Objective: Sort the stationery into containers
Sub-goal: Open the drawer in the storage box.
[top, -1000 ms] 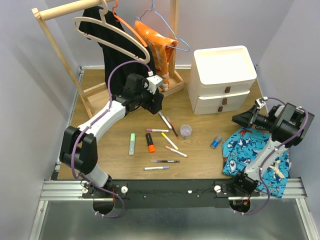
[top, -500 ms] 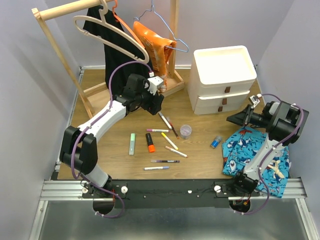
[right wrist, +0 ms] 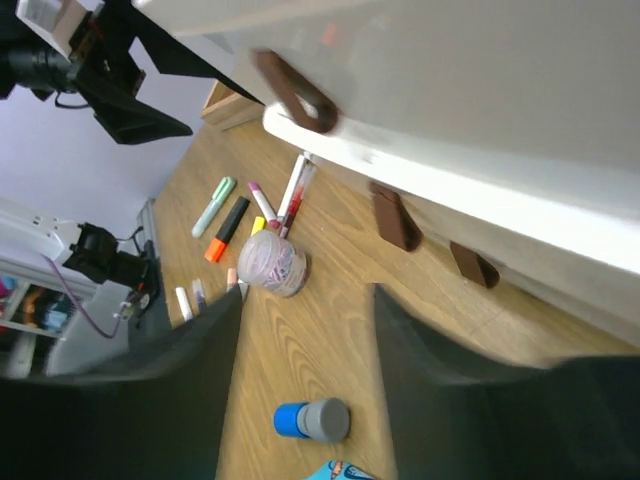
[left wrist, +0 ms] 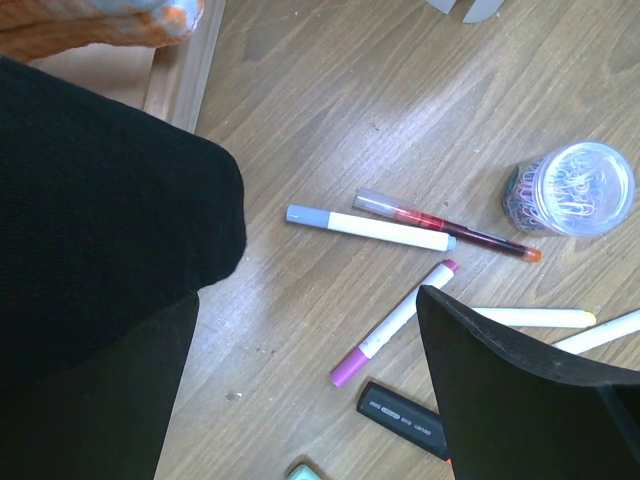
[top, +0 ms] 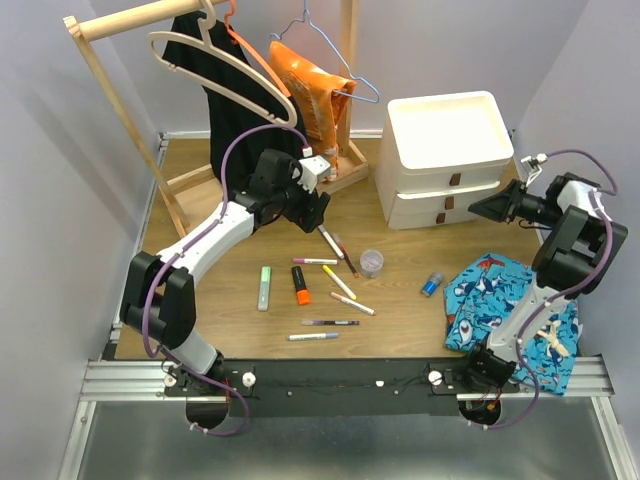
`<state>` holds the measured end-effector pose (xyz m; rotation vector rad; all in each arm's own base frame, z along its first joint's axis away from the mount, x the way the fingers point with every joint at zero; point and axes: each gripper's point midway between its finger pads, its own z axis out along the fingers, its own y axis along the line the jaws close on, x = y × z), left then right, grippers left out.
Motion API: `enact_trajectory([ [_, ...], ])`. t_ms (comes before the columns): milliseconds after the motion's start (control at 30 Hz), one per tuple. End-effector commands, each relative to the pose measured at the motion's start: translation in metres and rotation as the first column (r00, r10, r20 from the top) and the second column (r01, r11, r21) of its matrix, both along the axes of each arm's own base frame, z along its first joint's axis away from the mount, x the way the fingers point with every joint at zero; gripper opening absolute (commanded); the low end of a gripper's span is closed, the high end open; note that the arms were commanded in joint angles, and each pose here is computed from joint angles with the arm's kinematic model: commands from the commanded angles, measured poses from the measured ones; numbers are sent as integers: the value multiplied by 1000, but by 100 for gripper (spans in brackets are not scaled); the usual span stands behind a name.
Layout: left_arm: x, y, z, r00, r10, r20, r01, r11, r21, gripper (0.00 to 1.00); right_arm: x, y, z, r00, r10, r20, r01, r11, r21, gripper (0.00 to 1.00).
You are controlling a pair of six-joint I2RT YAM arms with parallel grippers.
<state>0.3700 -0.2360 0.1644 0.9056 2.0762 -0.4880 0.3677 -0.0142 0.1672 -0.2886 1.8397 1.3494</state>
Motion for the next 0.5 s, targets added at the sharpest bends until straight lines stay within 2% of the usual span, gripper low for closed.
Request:
enact_trajectory([
  [0,-2,-8,14,999,-22,27,23,999,-36,99,-11,9,31,998,9,68,-6,999,-41,84],
  [33,-3,-8,13,999,-23,25,24,999,-38,99,-5,2,23,998,6,66,0,995,-97,100],
  [67,-5,-9,13,999,-28,23,29,999,-44,99,0,-3,18,998,-8,55,15,991,-132,100],
  [100,-6,-10,13,999,-31,24,32,998,-48,99,5,-8,29,994,-30,104,51,978,-201,100],
  [133,-7,-11,14,999,-30,22,31,998,-53,99,29,-27,19,985,-133,114,159,950,-268,100],
  [200,-10,-12,15,999,-36,21,37,998,-56,99,47,-40,53,942,-229,247,301,900,-314,100],
  [233,-11,-12,16,999,-38,27,40,998,-55,99,63,-54,73,910,-300,287,387,863,-325,100],
  [267,-11,-12,18,999,-38,28,40,997,-58,99,69,-58,83,902,-325,284,408,858,-313,100],
  [300,-11,-13,21,998,-40,38,42,997,-61,99,73,-60,93,899,-345,271,420,855,-304,100],
  [333,-12,-12,23,998,-38,45,41,997,-63,99,78,-67,96,885,-426,188,464,842,-276,100],
  [367,-12,-12,25,998,-36,50,39,997,-66,99,75,-63,92,884,-448,137,468,850,-240,100],
  [433,-15,-10,26,998,-35,58,38,997,-68,99,65,-54,107,861,-498,107,509,846,-159,100],
  [467,-16,-9,26,998,-34,60,38,997,-67,99,50,-45,76,854,-521,-5,516,847,-132,100],
])
